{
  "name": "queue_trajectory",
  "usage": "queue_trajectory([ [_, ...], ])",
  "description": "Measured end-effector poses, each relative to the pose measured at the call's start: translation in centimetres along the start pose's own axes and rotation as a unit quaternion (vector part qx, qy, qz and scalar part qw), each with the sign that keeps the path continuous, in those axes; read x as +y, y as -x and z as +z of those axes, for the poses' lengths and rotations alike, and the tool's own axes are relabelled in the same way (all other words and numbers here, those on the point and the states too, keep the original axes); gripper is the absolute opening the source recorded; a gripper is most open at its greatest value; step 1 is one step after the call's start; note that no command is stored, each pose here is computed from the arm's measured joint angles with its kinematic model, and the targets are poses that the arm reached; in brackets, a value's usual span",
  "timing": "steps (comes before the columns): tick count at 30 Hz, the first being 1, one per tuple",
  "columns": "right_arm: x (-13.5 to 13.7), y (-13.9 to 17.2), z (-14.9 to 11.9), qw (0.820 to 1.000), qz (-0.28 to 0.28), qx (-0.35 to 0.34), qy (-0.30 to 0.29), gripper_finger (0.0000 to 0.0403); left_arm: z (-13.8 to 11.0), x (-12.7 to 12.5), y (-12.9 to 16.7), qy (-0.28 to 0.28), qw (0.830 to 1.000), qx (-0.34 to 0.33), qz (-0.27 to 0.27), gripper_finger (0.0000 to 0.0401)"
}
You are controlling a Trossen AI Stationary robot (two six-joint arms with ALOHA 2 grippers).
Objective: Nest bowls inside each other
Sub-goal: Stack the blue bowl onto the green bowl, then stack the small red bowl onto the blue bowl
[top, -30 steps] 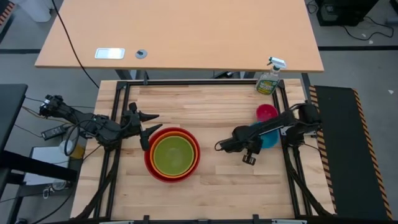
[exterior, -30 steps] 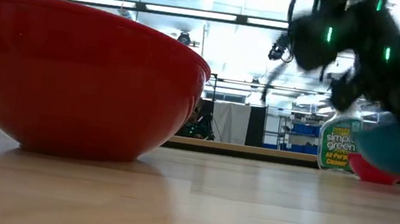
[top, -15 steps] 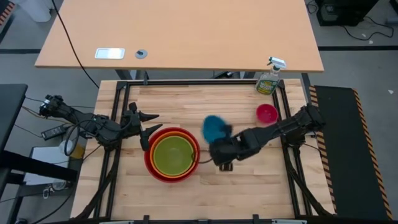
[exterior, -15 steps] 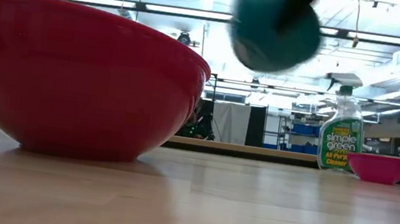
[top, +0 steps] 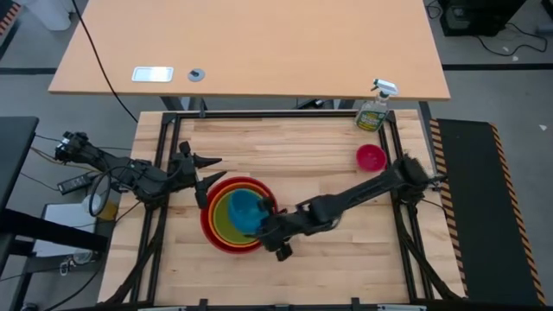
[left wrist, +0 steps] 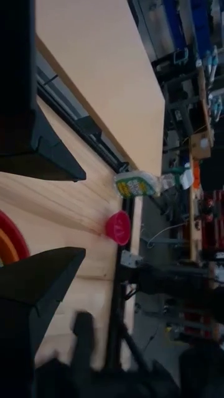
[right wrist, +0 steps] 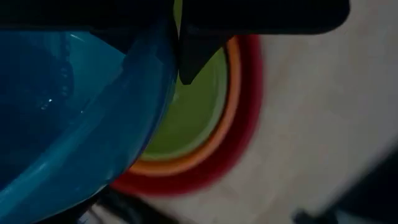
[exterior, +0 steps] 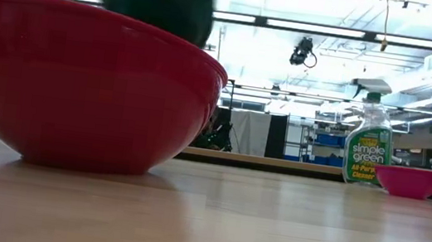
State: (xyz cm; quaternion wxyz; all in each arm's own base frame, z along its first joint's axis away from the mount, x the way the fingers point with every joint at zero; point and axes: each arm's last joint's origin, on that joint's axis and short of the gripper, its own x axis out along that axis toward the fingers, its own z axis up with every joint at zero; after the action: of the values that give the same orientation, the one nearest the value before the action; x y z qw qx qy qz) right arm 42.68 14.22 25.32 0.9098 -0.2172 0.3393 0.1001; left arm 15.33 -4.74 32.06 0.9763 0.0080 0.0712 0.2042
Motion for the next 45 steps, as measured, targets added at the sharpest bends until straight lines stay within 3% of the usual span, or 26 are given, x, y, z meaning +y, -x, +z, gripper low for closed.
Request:
queue_trajectory([
  [6, -1.1, -3.6, -1.6, 0.999, -0.004, 0.011, 0.029, 0.003, 0.2, -0.5, 0.0, -0.038, 0.999, -0.01, -0.034, 0.0188],
  [10, -2.2, -4.0, -2.1, 0.999, 0.024, 0.005, 0.021, 0.003, 0.3, -0.9, -0.1, -0.051, 0.997, -0.013, -0.061, 0.0188],
  [19, -3.4, -5.2, -3.3, 0.996, 0.092, 0.001, 0.005, 0.0035, 0.1, -1.0, -0.2, -0.052, 0.997, -0.009, -0.061, 0.0188],
  [23, -3.0, -6.6, -4.5, 0.994, 0.111, 0.024, 0.006, 0.0067, 0.1, -1.0, -0.2, -0.051, 0.997, -0.01, -0.061, 0.0188],
  [27, -2.9, -6.6, -4.5, 0.993, 0.115, 0.027, 0.003, 0.0129, 0.1, -1.0, -0.2, -0.049, 0.997, -0.01, -0.061, 0.0188],
  [32, -3.1, -5.3, -3.4, 0.994, 0.104, 0.017, -0.007, 0.0203, 0.1, -1.0, -0.2, -0.049, 0.997, -0.01, -0.061, 0.0188],
  [38, -3.9, -1.6, 0.2, 0.997, 0.08, 0.004, -0.017, 0.0243, 0.1, -1.0, -0.2, -0.044, 0.997, -0.009, -0.061, 0.0188],
  [42, -3.8, 0.8, 0.6, 0.996, 0.015, 0.087, -0.013, 0.0245, 0.1, -1.0, -0.2, -0.045, 0.997, -0.009, -0.061, 0.0188],
  [45, -3.7, 2.7, -0.9, 0.983, 0.018, 0.18, -0.03, 0.0239, 0.1, -1.0, -0.2, -0.045, 0.997, -0.009, -0.061, 0.0188],
])
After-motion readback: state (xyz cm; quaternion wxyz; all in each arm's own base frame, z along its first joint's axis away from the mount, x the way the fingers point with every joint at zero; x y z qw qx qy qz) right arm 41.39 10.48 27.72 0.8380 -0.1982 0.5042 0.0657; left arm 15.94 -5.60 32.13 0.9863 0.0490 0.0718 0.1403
